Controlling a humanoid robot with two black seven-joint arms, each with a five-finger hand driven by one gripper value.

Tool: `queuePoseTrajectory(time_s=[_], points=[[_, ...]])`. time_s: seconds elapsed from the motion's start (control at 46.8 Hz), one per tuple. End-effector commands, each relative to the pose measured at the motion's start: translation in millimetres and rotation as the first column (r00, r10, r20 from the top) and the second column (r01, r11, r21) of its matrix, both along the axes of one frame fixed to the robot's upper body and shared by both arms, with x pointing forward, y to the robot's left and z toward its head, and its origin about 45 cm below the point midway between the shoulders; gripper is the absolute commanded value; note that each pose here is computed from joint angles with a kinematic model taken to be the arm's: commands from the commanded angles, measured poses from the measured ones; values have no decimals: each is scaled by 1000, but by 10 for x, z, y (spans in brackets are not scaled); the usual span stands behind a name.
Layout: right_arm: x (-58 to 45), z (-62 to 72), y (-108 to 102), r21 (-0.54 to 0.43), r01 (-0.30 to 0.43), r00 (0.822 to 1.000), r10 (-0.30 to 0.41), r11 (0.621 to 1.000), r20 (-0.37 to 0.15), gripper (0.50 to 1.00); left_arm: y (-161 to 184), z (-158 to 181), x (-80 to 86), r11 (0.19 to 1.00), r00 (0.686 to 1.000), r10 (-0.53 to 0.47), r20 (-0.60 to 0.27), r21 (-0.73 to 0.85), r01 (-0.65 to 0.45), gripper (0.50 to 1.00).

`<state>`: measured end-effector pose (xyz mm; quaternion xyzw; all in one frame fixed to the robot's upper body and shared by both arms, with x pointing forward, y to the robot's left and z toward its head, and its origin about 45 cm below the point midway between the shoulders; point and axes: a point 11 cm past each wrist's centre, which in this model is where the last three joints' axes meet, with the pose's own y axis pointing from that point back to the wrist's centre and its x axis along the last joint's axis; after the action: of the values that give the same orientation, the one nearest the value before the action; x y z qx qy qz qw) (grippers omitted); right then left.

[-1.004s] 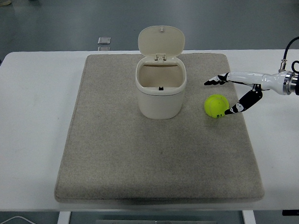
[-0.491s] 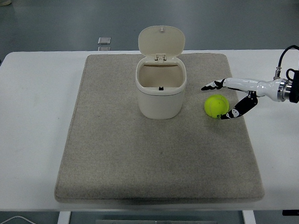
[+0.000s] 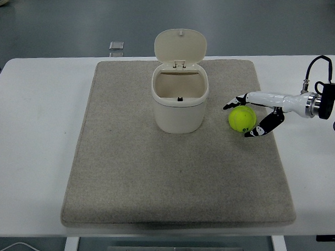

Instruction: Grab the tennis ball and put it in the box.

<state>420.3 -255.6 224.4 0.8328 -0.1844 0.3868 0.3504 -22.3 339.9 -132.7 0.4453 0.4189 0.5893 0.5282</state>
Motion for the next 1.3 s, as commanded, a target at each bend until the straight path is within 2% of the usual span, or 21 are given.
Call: queuePoseTrajectory(time_s=[0.0, 0.128, 0.192, 0.299, 0.684, 0.726, 0.812, 0.919, 1.047, 1.175, 1.282], points=[[-3, -6, -2, -12, -6, 1000, 6, 1000, 4, 689, 1, 0, -2, 1000, 1000, 1, 0, 1, -1, 992], [-2, -6, -10, -14, -5, 1000, 5, 1000, 4, 633, -1, 0, 7, 1000, 1000, -1, 1, -1, 1, 992], [3, 5, -8, -13, -5, 1000, 5, 1000, 7, 572, 1, 0, 7, 1000, 1000, -1, 1, 1, 1, 992], [12, 23, -11, -13, -4, 1000, 4, 1000, 10, 511, -1, 0, -2, 1000, 1000, -1, 0, -1, 1, 992], [59, 133, -2, 2, -1, 1000, 1, 1000, 17, 500, 0, 0, 7, 1000, 1000, 1, 1, 0, -1, 992], [67, 187, 11, 10, -5, 1000, 5, 1000, 14, 500, -1, 0, -2, 1000, 1000, -1, 0, -1, 1, 992], [95, 404, 74, 41, -25, 1000, 25, 999, -5, 500, -1, 0, -2, 1000, 1000, -1, 0, -1, 1, 992], [76, 580, 72, 100, -23, 998, 29, 995, -59, 500, 1, 0, 7, 1000, 1000, 0, 1, 1, 0, 992], [89, 823, 62, 139, -32, 997, 42, 990, -71, 500, 0, 0, 7, 1000, 1000, 1, 1, 0, -1, 990], [76, 1057, 114, 219, -42, 993, 66, 975, -100, 500, -1, 0, -2, 1000, 1000, -1, 0, -1, 1, 992], [66, 1150, 183, 254, -54, 991, 83, 966, -106, 500, -1, 0, 7, 1000, 1000, -1, 1, -1, 1, 992]])
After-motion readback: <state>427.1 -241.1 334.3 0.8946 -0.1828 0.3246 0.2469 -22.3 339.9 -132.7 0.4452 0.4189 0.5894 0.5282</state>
